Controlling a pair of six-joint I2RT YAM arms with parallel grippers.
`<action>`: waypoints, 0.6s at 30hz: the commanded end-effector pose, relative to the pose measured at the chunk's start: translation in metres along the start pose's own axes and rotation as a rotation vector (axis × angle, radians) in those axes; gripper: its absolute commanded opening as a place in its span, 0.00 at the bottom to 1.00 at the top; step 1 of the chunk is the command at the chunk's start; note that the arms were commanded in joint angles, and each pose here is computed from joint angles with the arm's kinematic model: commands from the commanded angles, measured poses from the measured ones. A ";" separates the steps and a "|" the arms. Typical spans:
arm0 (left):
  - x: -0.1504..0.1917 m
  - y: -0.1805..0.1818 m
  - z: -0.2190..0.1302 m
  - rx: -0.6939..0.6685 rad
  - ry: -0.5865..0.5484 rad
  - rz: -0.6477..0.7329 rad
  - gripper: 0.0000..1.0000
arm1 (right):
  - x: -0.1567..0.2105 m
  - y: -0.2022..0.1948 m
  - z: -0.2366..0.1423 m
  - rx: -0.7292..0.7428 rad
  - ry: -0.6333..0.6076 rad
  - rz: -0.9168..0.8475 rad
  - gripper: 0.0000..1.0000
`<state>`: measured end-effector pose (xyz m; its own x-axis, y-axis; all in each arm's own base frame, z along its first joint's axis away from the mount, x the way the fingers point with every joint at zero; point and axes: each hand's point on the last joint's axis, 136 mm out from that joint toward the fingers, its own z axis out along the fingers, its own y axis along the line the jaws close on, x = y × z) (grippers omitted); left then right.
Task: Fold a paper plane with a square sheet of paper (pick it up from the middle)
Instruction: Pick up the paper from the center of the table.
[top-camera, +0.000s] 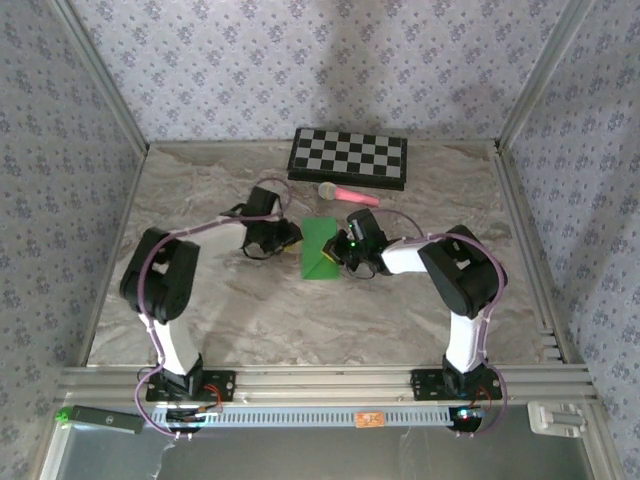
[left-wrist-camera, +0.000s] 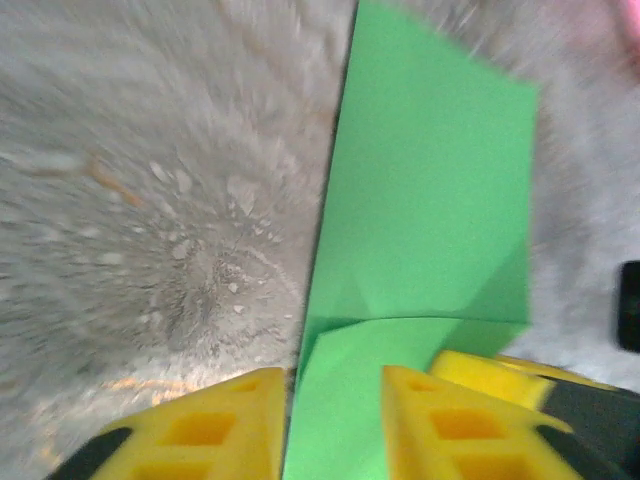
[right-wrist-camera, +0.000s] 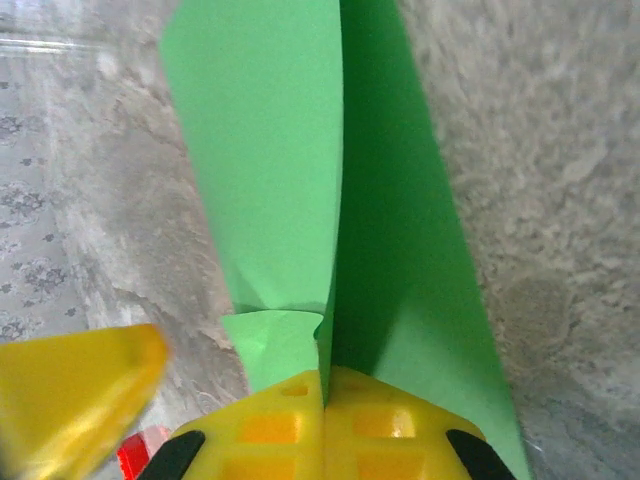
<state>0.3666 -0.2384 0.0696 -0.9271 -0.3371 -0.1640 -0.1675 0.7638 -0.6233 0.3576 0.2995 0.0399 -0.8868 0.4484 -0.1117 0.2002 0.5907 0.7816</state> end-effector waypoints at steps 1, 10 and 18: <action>-0.015 -0.026 -0.055 0.151 -0.060 0.032 0.46 | -0.014 0.038 -0.025 -0.095 -0.025 -0.122 0.03; 0.000 -0.038 -0.099 0.388 -0.054 0.009 1.00 | -0.023 0.104 -0.057 -0.307 0.026 -0.213 0.02; 0.018 -0.072 -0.101 0.584 0.008 -0.022 1.00 | -0.020 0.151 -0.070 -0.466 0.082 -0.221 0.03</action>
<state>0.3275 -0.2246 0.1522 -0.9194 -0.3787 -0.1065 -0.0785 0.4420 -0.8935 0.3779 0.3219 0.1691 -0.9150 0.3107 -0.2572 -0.1243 0.3895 0.9126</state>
